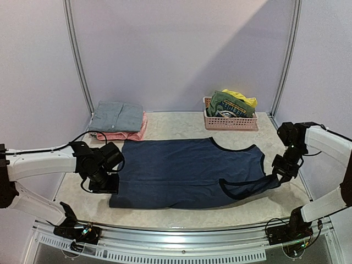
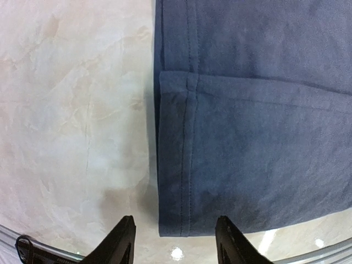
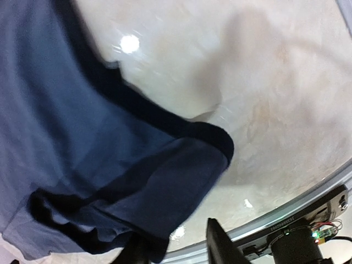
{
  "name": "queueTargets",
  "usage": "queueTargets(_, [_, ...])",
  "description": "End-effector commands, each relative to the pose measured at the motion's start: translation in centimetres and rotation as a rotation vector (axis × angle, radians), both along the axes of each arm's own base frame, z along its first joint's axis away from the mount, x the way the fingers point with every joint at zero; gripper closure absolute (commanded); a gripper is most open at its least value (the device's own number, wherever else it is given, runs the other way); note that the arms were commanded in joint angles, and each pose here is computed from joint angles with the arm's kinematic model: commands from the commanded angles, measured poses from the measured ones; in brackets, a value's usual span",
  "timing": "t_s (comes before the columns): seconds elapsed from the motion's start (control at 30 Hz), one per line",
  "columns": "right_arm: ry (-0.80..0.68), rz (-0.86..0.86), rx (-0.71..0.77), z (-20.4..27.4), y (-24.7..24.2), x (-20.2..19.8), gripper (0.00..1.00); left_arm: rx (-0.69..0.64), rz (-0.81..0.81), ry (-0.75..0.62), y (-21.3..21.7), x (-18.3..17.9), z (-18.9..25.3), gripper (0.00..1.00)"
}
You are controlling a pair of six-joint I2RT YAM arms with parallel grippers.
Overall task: Fold and stack the mixed laundry pile
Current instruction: Adjust the 2/3-rectangle-folded T-shirt at the center of the board, then move the 1/3-folded tank top to the center of the board.
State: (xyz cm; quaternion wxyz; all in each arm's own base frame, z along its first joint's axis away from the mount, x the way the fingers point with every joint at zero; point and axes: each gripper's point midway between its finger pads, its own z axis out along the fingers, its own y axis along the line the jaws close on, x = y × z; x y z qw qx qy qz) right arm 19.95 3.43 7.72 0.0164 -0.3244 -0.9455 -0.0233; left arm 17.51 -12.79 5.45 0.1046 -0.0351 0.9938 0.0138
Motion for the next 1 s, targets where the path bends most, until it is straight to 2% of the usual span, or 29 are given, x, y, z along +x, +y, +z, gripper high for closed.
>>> queueTargets(0.0, [-0.103,0.044,-0.038,3.9,-0.6,2.7,0.61,-0.018,0.007,-0.046,-0.1,1.2,1.5,0.49])
queueTargets(0.2, [-0.219,0.145,-0.013,7.5,1.4,5.4,0.52,-0.038,-0.078,-0.061,-2.1,2.9,2.4,0.49])
queueTargets(0.37, [-0.243,0.271,0.025,7.3,5.4,6.0,0.46,-0.061,-0.128,-0.027,-4.0,3.7,1.6,0.50])
queueTargets(0.47, [-0.211,0.295,0.013,6.4,6.5,5.7,0.39,-0.075,-0.147,-0.008,-4.8,4.0,1.3,0.50])
queueTargets(0.57, [-0.239,0.332,0.063,6.2,8.5,6.1,0.37,-0.079,-0.160,-0.003,-5.3,4.3,1.2,0.50])
queueTargets(0.63, [-0.278,0.385,0.133,6.4,10.6,6.5,0.38,-0.083,-0.166,-0.001,-5.6,4.5,1.1,0.50])
queueTargets(0.77, [-0.305,0.496,0.259,6.2,15.1,7.0,0.47,-0.091,-0.184,0.013,-6.5,5.0,0.7,0.50])
queueTargets(0.97, [-0.186,0.495,0.208,1.7,15.1,6.4,0.58,-0.116,-0.204,0.039,-7.9,5.6,-0.1,0.51])
